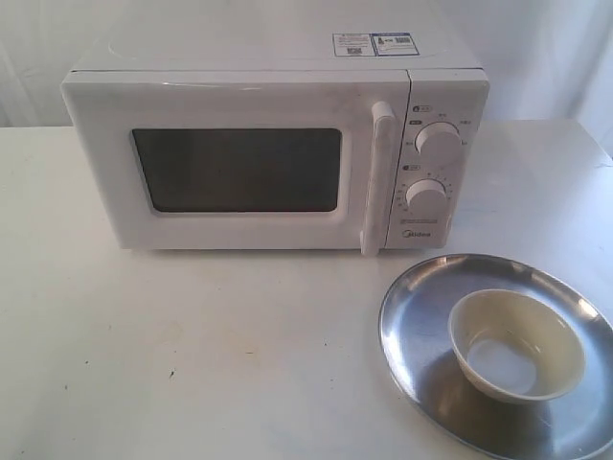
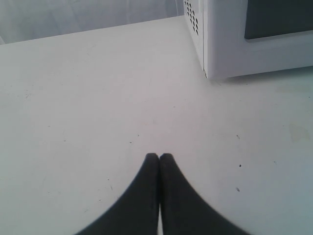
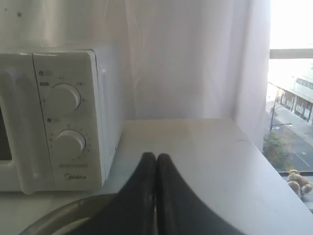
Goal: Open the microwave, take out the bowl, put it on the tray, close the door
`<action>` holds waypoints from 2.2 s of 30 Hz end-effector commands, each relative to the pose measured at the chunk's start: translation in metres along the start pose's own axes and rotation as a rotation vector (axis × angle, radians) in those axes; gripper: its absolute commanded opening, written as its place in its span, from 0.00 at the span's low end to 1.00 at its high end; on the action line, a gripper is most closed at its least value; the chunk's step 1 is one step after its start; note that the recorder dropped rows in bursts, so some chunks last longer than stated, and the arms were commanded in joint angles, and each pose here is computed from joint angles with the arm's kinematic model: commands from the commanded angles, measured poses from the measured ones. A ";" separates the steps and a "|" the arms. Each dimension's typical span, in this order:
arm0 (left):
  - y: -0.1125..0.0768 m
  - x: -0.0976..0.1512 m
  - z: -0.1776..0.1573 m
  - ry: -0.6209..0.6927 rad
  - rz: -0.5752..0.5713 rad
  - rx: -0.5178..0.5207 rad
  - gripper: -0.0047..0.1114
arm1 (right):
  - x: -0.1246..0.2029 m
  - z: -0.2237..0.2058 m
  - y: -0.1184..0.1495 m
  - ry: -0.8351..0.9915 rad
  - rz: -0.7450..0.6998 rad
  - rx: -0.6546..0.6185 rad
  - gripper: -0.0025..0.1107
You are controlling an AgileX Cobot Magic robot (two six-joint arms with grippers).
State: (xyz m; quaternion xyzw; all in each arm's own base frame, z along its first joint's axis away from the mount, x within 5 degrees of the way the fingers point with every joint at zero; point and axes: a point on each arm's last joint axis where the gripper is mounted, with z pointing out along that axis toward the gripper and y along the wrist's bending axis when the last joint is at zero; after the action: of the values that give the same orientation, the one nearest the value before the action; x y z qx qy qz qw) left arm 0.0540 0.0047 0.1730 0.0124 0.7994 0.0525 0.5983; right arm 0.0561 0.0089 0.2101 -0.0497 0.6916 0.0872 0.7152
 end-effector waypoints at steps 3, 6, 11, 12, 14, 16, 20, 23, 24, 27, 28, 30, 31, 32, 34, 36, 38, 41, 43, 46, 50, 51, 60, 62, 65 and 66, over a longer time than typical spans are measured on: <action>0.000 -0.001 0.000 -0.005 -0.010 0.002 0.04 | 0.009 -0.001 0.001 0.080 -0.067 -0.016 0.02; 0.000 -0.001 0.000 -0.005 -0.010 0.002 0.04 | 0.009 -0.001 0.002 0.081 -0.055 -0.021 0.02; 0.000 -0.001 0.000 -0.005 -0.010 0.002 0.04 | 0.008 -0.001 0.004 0.072 -0.066 -0.036 0.02; 0.000 -0.001 0.000 -0.005 -0.010 0.002 0.04 | 0.007 -0.001 0.003 0.066 -0.049 -0.015 0.02; 0.000 -0.001 0.000 -0.005 -0.010 0.002 0.04 | 0.007 -0.001 0.001 0.064 -0.050 0.021 0.02; 0.000 -0.001 0.000 -0.005 -0.010 0.002 0.04 | 0.009 -0.001 0.000 0.088 -0.049 0.028 0.02; 0.000 -0.001 0.000 -0.005 -0.010 0.002 0.04 | 0.012 -0.001 0.000 0.114 -0.049 0.029 0.02; 0.000 -0.001 0.000 -0.005 -0.010 0.002 0.04 | 0.012 -0.001 0.000 0.112 -0.049 0.029 0.02; 0.000 -0.001 0.000 -0.005 -0.010 0.002 0.04 | 0.012 -0.001 0.000 0.112 -0.037 0.030 0.02; 0.000 -0.001 0.000 -0.005 -0.010 0.002 0.04 | 0.012 -0.001 0.000 0.112 -0.030 0.030 0.02; 0.000 -0.001 0.000 -0.005 -0.010 0.002 0.04 | 0.012 -0.001 0.000 0.112 -0.030 0.030 0.02; 0.000 -0.001 0.000 -0.005 -0.010 0.002 0.04 | 0.012 -0.001 0.000 0.112 -0.030 0.030 0.02; 0.000 -0.001 0.000 -0.005 -0.010 0.002 0.04 | 0.012 -0.001 0.000 0.112 -0.030 0.030 0.02; 0.000 -0.001 0.000 -0.005 -0.010 0.002 0.04 | 0.012 -0.001 0.000 0.112 -0.030 0.030 0.02; 0.000 -0.001 0.000 -0.005 -0.010 0.002 0.04 | 0.012 -0.001 0.000 0.112 -0.029 0.030 0.02; 0.000 -0.001 0.000 -0.005 -0.010 0.002 0.04 | 0.012 -0.001 0.000 0.112 -0.026 0.030 0.02; 0.000 -0.001 0.000 -0.005 -0.010 0.002 0.04 | 0.012 -0.001 0.000 0.112 -0.026 0.030 0.02; 0.000 -0.001 0.000 -0.005 -0.010 0.002 0.04 | 0.012 -0.001 0.000 0.112 -0.026 0.030 0.02; 0.000 -0.001 0.000 -0.005 -0.010 0.002 0.04 | 0.012 -0.001 0.000 0.112 -0.026 0.030 0.02; 0.000 -0.001 0.000 -0.005 -0.010 0.002 0.04 | 0.012 -0.001 0.000 0.112 -0.026 0.030 0.02; 0.000 -0.001 0.000 -0.005 -0.010 0.002 0.04 | 0.012 -0.001 0.000 0.112 -0.026 0.030 0.02; 0.000 -0.001 0.000 -0.005 -0.010 0.002 0.04 | 0.012 -0.001 0.000 0.112 -0.026 0.030 0.02; 0.000 -0.001 0.000 -0.005 -0.010 0.002 0.04 | 0.012 -0.001 0.000 0.112 -0.026 0.030 0.02; 0.000 -0.001 0.000 -0.005 -0.010 0.002 0.04 | 0.012 -0.001 0.000 0.112 -0.026 0.030 0.02; 0.000 -0.001 0.000 -0.005 -0.010 0.002 0.04 | 0.012 -0.001 0.000 0.112 -0.026 0.030 0.02; 0.000 -0.001 0.000 -0.005 -0.010 0.002 0.04 | 0.012 -0.001 0.000 0.112 -0.026 0.030 0.02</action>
State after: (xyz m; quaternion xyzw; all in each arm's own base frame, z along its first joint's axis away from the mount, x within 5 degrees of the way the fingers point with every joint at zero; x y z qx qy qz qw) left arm 0.0540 0.0047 0.1730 0.0124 0.7994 0.0525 0.5983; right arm 0.0557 0.0096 0.1996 -0.0546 0.7318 0.0654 0.6762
